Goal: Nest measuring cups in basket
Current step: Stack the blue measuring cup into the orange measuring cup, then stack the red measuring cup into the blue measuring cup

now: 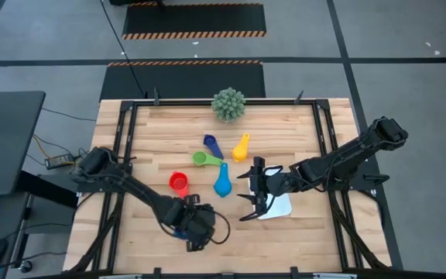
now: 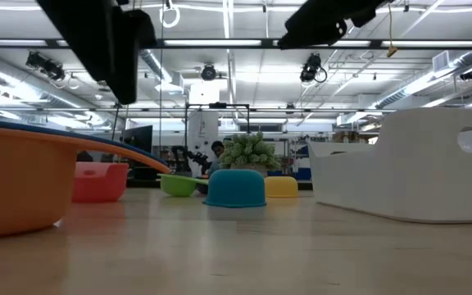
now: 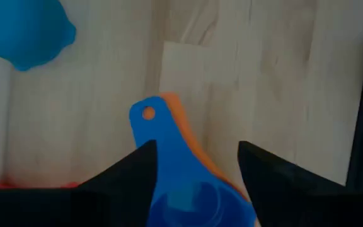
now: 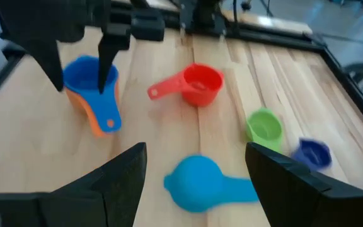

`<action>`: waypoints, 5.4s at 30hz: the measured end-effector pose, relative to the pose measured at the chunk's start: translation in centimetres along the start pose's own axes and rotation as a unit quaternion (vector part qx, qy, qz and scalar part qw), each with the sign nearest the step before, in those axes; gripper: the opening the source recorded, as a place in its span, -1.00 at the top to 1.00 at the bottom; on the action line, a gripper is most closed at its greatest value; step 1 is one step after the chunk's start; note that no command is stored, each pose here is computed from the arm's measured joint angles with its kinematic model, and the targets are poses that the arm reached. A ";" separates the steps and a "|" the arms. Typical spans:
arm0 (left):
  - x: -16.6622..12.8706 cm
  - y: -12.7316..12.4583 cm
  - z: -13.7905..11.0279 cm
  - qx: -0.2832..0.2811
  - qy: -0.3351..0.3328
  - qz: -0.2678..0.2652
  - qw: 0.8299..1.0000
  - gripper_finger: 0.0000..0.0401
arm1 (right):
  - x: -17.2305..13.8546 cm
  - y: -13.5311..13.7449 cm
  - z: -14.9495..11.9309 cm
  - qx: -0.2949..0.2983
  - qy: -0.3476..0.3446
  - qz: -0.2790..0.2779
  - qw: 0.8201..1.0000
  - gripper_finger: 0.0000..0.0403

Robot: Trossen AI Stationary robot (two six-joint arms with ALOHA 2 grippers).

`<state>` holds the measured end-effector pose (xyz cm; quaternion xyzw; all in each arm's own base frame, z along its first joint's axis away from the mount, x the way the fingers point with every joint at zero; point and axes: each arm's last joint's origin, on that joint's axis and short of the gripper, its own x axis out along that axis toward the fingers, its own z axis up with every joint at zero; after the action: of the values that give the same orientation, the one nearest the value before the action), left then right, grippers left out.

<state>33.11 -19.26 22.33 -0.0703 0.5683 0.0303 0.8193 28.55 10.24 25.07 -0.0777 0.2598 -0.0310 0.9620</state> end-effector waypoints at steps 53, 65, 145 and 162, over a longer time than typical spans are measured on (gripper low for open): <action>3.3 4.0 1.6 -0.281 0.113 0.005 0.953 -0.34 | -0.7 2.2 -1.7 -0.096 0.020 0.048 0.994 -0.37; 3.9 4.6 2.0 -0.287 0.142 0.001 0.947 -0.33 | -1.0 2.8 -1.8 -0.104 0.020 0.061 0.993 -0.37; 1.6 4.7 -3.0 0.366 0.225 0.172 0.886 -0.01 | -0.6 2.1 -1.0 -0.030 -0.009 0.024 0.999 -0.37; -1.2 8.8 -7.5 0.288 0.086 0.151 0.942 -0.01 | 0.1 0.6 -0.9 -0.021 -0.006 0.012 1.000 -0.37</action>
<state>24.60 -11.66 20.18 0.2528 0.6251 -0.0172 0.7383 28.23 10.72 24.16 -0.0948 0.2555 -0.0133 0.9621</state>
